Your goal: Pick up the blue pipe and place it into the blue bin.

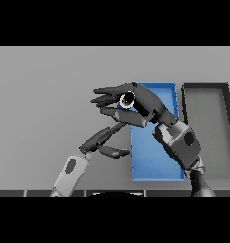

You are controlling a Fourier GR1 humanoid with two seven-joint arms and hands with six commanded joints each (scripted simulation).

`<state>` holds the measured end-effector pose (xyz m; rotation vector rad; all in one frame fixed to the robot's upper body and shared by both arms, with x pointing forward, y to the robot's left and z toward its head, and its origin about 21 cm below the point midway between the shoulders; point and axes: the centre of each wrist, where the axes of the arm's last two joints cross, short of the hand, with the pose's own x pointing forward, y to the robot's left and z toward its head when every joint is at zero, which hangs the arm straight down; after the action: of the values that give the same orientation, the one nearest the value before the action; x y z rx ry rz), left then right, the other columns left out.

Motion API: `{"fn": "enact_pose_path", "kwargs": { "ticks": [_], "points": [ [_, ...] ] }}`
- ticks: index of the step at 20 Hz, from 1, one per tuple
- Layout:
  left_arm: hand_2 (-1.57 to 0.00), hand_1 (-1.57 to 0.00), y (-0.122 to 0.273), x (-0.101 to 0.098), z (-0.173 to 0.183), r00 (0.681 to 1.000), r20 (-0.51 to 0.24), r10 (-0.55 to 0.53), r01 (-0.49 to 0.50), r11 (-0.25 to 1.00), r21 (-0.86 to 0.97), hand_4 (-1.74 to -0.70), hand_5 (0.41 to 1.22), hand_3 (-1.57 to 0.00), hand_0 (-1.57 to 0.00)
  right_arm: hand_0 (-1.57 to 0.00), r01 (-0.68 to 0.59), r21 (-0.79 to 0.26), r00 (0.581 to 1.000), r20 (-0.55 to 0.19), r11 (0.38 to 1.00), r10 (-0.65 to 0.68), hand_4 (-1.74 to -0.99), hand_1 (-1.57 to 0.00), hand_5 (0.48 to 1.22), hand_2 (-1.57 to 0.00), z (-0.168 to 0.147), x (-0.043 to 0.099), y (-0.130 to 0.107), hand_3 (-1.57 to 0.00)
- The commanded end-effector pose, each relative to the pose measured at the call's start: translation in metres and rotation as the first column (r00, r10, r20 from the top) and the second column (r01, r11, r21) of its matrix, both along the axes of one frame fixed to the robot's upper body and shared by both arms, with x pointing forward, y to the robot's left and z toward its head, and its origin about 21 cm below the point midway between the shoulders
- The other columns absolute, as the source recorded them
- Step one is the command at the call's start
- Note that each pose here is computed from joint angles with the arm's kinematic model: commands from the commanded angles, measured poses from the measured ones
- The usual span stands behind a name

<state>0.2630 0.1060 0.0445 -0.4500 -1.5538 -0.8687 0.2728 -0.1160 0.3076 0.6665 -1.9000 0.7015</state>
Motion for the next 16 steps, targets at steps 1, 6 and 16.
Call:
{"fn": "enact_pose_path", "kwargs": {
  "ticks": [1, 6, 16],
  "points": [
    [0.0, 0.0, -0.001, 0.0, 0.001, 1.0, -0.004, 0.0, 0.0, 1.0, 0.008, -0.9, 0.433, 0.0, 0.0, -1.57, 0.055, 0.027, 0.998, 0.022, 0.998, -0.055, -1.741, -1.57, 1.221, -1.57, 0.009, 0.002, -0.004, -1.57],
    [0.0, 0.0, 0.005, 0.002, 0.005, 1.0, 0.002, 0.006, -0.006, 1.0, 0.016, -0.89, 0.421, 0.0, 0.0, -1.57, 0.311, 0.043, 0.95, 0.001, 0.949, -0.311, -1.741, -1.57, 1.221, -1.57, 0.033, 0.031, -0.05, -1.57],
    [0.0, 0.0, 0.013, 0.0, 0.002, 0.999, 0.031, 0.007, -0.008, 1.0, 0.019, -0.87, 0.42, 0.0, 0.0, -1.57, 0.577, -0.1, 0.785, -0.209, 0.811, -0.584, -1.741, -1.57, 1.221, -1.57, -0.049, 0.035, -0.14, -1.57]
  ]
}}
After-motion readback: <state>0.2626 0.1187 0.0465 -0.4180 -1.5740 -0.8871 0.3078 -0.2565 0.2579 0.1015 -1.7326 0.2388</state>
